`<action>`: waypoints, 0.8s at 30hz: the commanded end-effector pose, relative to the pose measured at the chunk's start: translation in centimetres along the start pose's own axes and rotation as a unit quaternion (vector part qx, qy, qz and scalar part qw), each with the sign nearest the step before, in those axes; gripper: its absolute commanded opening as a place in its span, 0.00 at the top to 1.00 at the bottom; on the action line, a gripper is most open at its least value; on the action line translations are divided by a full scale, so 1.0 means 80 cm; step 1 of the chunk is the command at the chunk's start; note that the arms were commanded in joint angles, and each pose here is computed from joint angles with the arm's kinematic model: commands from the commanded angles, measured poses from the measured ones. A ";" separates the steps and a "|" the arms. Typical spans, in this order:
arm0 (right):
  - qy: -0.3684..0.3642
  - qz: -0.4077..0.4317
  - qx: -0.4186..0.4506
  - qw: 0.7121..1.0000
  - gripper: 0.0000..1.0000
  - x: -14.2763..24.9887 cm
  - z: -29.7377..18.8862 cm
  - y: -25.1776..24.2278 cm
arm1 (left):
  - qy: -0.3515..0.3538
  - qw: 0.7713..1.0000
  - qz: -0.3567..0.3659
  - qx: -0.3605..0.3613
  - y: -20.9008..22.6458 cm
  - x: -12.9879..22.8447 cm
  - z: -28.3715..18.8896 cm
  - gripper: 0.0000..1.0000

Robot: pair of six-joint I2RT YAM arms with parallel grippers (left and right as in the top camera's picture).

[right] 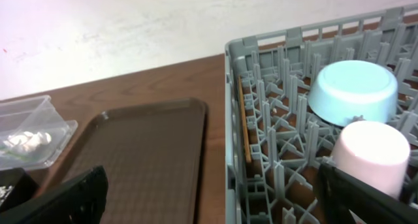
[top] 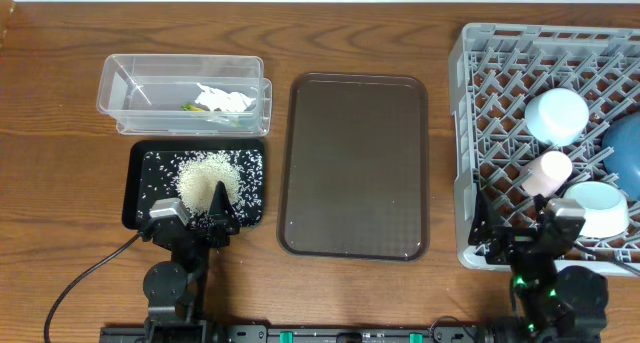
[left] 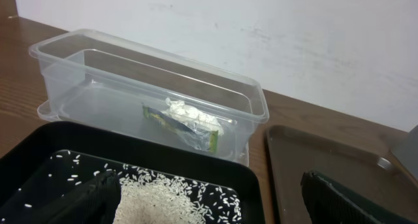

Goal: Sort waste into correct bins and load items into the dishwasher rack

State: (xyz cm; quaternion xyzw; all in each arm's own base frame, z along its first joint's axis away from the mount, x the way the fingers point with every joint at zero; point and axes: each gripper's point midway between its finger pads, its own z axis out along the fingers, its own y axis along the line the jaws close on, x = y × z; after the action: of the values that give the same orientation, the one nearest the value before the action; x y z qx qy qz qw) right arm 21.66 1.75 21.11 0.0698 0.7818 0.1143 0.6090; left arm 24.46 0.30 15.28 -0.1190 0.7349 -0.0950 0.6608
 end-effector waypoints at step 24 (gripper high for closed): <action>-0.096 -0.018 -0.047 0.994 0.01 0.044 0.048 -0.004 | 0.017 1.000 0.005 -0.022 0.013 0.017 0.001 0.10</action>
State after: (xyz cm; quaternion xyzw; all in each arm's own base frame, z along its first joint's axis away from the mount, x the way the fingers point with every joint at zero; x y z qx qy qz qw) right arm 24.40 2.37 17.66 0.0478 0.7136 0.1344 0.6859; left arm 24.46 0.30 15.28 -0.1187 0.7350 -0.0950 0.6608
